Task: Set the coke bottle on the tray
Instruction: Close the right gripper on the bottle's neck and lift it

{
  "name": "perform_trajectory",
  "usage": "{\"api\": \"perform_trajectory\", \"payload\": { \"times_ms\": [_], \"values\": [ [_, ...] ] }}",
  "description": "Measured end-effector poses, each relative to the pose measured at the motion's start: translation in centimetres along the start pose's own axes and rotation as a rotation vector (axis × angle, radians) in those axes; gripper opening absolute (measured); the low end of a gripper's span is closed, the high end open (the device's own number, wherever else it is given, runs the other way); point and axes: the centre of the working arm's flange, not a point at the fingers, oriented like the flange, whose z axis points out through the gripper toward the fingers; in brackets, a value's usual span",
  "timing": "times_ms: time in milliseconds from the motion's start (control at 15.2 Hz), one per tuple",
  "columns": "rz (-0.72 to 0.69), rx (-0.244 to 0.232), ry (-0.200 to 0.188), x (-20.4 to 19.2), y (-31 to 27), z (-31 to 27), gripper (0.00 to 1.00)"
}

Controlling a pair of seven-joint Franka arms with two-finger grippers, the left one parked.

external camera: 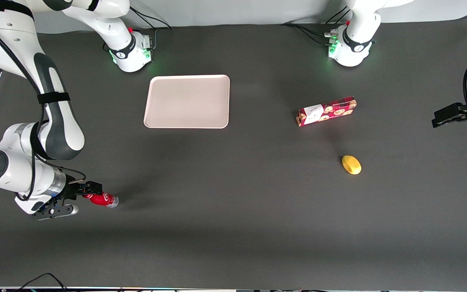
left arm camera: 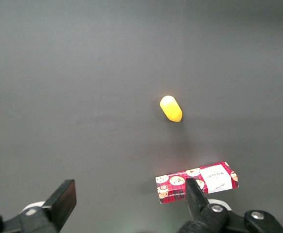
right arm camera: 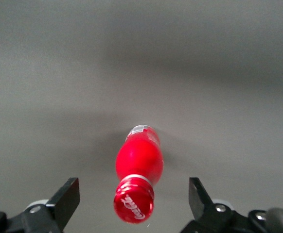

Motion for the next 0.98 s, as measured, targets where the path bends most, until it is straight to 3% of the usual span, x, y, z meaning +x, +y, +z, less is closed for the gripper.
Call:
{"api": "perform_trajectory", "payload": {
  "times_ms": [197, 393, 590, 787, 852, 984],
  "values": [
    [-0.017, 0.003, -0.008, 0.01, -0.22, 0.55, 0.98],
    [-0.039, 0.004, -0.014, -0.03, -0.09, 1.02, 0.68],
    [-0.048, -0.004, -0.017, -0.07, 0.18, 1.1, 0.66],
    [-0.049, -0.005, -0.017, -0.06, 0.18, 1.1, 0.37],
    [-0.05, -0.005, -0.016, -0.05, 0.16, 1.07, 0.33],
    [-0.05, -0.005, -0.016, -0.04, 0.15, 1.07, 0.33]
  ]
}}
